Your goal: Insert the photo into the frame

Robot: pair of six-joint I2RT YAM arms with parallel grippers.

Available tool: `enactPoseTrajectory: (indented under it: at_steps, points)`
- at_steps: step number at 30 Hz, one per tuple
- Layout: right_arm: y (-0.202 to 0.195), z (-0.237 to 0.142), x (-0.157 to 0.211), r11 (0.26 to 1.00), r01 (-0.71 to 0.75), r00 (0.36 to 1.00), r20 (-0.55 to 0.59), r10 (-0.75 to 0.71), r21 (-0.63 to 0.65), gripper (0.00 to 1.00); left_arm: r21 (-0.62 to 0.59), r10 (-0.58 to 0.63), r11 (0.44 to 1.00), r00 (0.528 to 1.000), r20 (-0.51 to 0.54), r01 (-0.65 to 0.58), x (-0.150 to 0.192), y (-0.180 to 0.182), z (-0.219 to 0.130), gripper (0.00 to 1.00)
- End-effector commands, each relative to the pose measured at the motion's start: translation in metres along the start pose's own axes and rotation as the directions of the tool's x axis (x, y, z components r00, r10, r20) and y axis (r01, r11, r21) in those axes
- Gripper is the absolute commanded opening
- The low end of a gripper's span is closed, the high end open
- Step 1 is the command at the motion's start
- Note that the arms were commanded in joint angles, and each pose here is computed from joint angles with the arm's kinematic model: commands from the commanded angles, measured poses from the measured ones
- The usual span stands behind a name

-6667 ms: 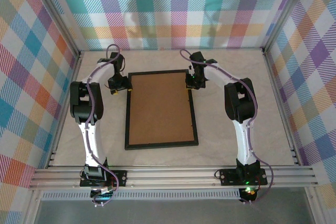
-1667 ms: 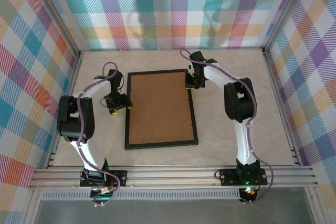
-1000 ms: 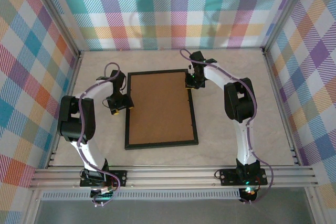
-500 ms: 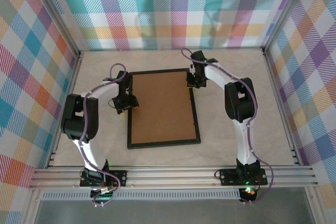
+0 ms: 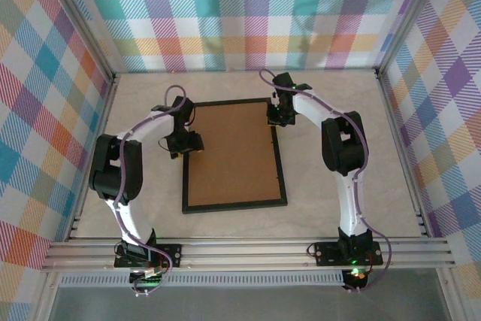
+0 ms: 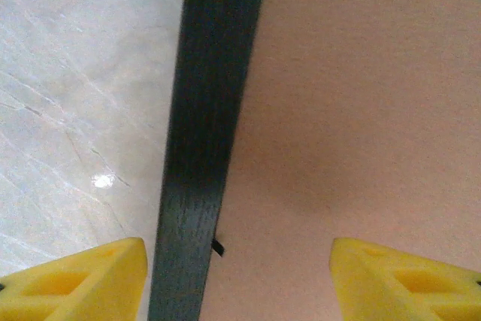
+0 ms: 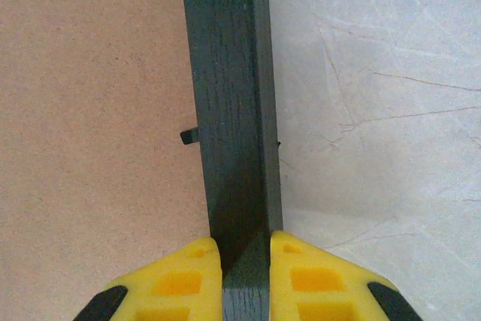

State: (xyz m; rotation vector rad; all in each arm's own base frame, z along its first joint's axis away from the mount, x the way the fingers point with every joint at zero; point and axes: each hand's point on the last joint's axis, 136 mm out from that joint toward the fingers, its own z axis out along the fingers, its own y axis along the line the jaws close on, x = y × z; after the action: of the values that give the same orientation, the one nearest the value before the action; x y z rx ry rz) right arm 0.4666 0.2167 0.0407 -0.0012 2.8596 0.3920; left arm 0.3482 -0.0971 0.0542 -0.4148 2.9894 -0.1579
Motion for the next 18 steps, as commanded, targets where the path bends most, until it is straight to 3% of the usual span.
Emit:
enactPoseTrajectory:
  at_steps: [1,8,18]
  points:
    - [-0.011,0.024,0.044,0.998,-0.013,0.989,-0.149,0.022,0.062,0.16,0.004,0.001,1.000,0.999,0.032,-0.001,-0.002,0.012,-0.029,0.67]
    - [-0.009,0.024,0.042,0.998,-0.018,0.989,-0.144,0.026,0.054,0.16,-0.034,-0.033,0.999,0.999,-0.001,0.033,0.008,0.042,-0.021,0.67]
    - [-0.008,0.023,0.041,0.999,-0.017,0.990,-0.141,0.024,0.051,0.16,-0.050,-0.034,0.998,0.998,-0.056,0.032,0.014,0.048,0.001,0.67]
